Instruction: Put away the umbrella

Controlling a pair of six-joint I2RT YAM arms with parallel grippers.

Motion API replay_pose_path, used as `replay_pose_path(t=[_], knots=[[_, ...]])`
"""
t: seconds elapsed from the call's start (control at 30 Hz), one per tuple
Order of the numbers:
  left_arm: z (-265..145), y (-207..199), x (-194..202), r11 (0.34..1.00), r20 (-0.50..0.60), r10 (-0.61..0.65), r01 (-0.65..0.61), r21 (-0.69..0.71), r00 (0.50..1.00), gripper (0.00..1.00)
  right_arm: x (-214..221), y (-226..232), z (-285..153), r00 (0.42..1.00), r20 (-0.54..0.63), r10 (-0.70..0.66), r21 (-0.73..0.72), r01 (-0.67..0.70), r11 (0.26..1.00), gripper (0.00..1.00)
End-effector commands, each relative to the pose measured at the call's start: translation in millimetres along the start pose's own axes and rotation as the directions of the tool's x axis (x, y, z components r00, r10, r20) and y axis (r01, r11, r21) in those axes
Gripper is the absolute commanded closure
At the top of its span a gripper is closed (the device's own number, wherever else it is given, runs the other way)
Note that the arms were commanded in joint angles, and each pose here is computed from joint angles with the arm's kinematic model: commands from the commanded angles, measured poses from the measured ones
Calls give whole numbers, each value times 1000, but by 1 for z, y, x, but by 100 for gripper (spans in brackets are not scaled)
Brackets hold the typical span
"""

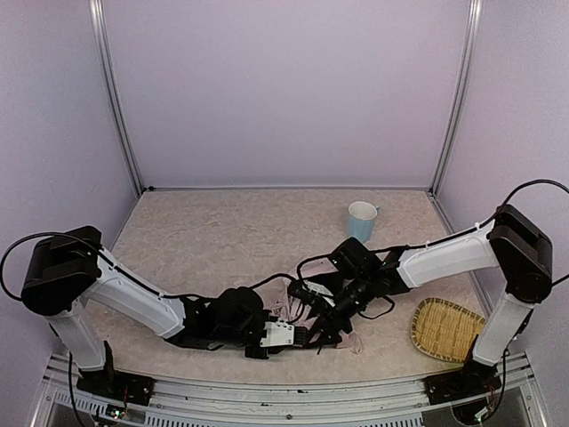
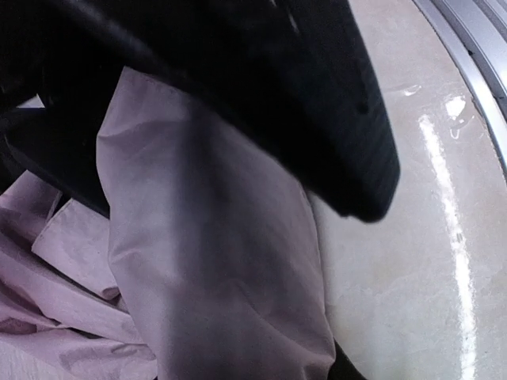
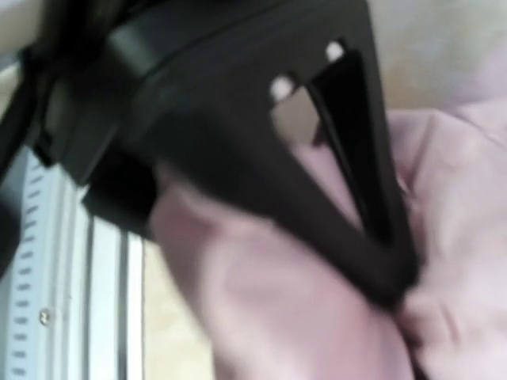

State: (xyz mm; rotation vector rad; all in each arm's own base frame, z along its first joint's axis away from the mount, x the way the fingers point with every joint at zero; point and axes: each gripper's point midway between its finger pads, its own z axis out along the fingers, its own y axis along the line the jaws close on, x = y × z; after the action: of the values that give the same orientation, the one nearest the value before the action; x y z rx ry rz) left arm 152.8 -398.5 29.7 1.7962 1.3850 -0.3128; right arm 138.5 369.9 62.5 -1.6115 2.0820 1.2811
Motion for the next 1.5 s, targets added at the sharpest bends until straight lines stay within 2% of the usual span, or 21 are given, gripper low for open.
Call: replay_pose_path(t=[0.0,0.2,0.27,0.37,0.43,0.57,0.7,0.87,0.97,1.13,1.33,1.47], knots=[[-2,-27,35,960,-142,-201,224,170,969,82,-15,-8,-30,996,65,-57,202,42,979,28],[3,-29,47,873,-204,-374,418,251,904,90,-30,-14,-77,974,136,-179,471,96,877,28],[3,-30,48,830,-217,-426,474,295,879,93,-35,-9,-89,951,143,-274,544,156,824,28],[3,-31,46,771,-232,-478,531,352,847,95,-37,9,-93,885,114,-451,619,292,729,27],[4,-30,46,743,-244,-499,555,373,832,96,-33,18,-87,831,50,-555,655,392,646,26],[6,-32,45,692,-272,-520,586,422,810,96,-24,19,-65,735,-134,-664,667,563,488,24],[8,-33,47,636,-318,-540,625,453,780,96,-18,-3,-48,674,-349,-651,655,672,345,21],[7,-39,51,608,-345,-534,634,478,772,96,-14,-26,-40,631,-454,-629,653,716,247,16],[8,-44,53,590,-364,-522,635,500,772,97,-14,-33,-39,628,-476,-615,661,717,221,16],[9,-47,51,570,-372,-511,629,529,775,97,-8,-40,-30,606,-499,-619,631,744,219,14],[7,-48,50,561,-375,-500,622,546,780,97,14,-63,-24,634,-559,-534,578,760,298,20],[4,-50,48,550,-369,-491,609,572,789,97,23,-65,-23,652,-554,-518,553,753,356,23]])
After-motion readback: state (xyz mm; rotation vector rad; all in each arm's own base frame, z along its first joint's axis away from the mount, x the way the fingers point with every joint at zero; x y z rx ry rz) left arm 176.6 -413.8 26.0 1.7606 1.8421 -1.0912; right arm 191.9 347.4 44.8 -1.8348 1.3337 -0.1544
